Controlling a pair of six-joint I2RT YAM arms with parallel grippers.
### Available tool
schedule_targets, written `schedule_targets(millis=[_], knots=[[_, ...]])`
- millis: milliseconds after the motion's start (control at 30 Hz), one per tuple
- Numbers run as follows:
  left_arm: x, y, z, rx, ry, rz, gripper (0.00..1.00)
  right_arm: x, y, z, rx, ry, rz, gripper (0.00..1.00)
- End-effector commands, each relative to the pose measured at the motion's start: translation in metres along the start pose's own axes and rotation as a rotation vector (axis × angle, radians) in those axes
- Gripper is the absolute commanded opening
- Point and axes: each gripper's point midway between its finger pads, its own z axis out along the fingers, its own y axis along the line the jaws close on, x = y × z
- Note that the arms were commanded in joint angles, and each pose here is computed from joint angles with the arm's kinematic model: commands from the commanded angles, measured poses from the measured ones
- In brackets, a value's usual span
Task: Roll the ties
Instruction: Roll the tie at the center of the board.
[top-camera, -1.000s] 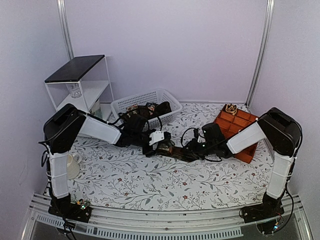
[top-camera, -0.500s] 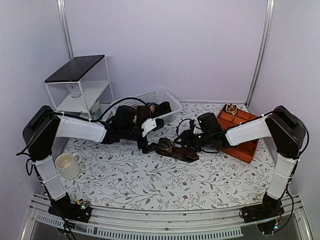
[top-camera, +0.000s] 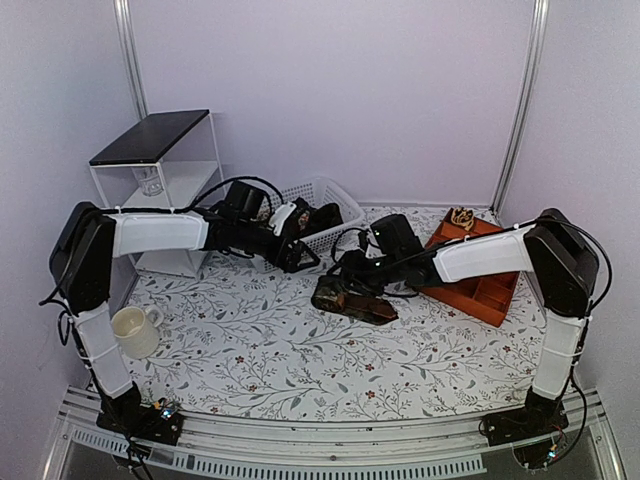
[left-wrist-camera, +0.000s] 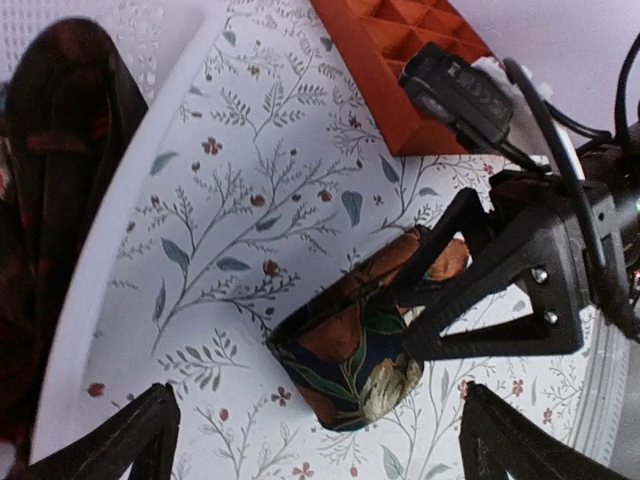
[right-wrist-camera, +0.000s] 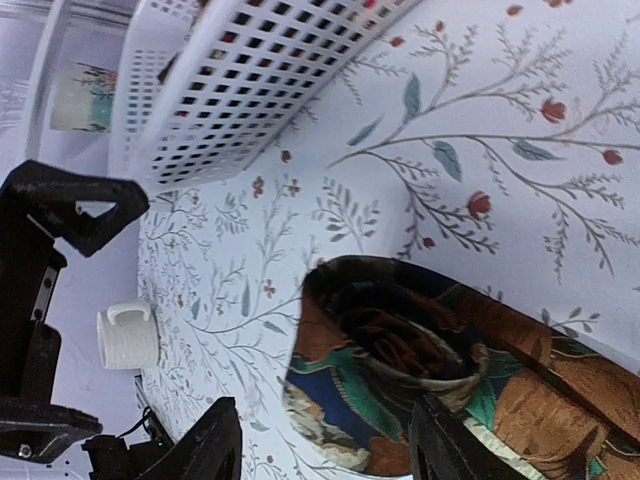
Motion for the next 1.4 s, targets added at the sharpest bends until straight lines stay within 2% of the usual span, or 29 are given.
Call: schedule_targets(millis=[0, 133, 167, 200, 333, 433, 533, 767, 1033, 1200, 1367], knots=[[0.023, -0.005, -0.003, 0.022, 0.064, -0.201, 0.99, 0.006, -0.030, 0.011, 0.119, 0.021, -0.001, 0.56], [0.030, 0.002, -0.005, -0.037, 0.040, -0.253, 0.98, 0.015, -0.044, 0.020, 0.161, 0.057, -0.006, 0.49], [0.031, 0.005, -0.006, -0.052, 0.030, -0.264, 0.95, 0.016, -0.048, 0.021, 0.170, 0.062, -0.008, 0.47], [0.033, 0.007, -0.005, -0.064, 0.026, -0.282, 0.90, 0.018, -0.052, 0.023, 0.177, 0.065, -0.007, 0.45], [0.039, 0.007, 0.005, -0.042, 0.012, -0.359, 0.50, 0.022, -0.063, 0.023, 0.202, 0.064, -0.026, 0.37], [0.044, 0.005, 0.016, -0.029, 0.010, -0.387, 0.30, 0.023, -0.065, 0.019, 0.195, 0.050, -0.046, 0.35], [0.046, 0.007, 0.028, -0.031, 0.023, -0.398, 0.18, 0.025, -0.067, 0.019, 0.196, 0.051, -0.057, 0.33], [0.072, 0.023, 0.055, -0.099, 0.090, -0.413, 0.00, 0.028, -0.074, 0.015, 0.203, 0.043, -0.060, 0.31], [0.089, 0.036, 0.073, -0.141, 0.107, -0.446, 0.00, 0.028, -0.070, 0.013, 0.173, 0.030, -0.072, 0.31], [0.100, 0.025, 0.088, -0.049, 0.134, -0.470, 0.00, 0.026, -0.068, 0.011, 0.163, 0.019, -0.076, 0.31], [0.096, 0.012, 0.078, -0.009, 0.125, -0.472, 0.00, 0.023, -0.064, 0.006, 0.156, 0.002, -0.079, 0.31]])
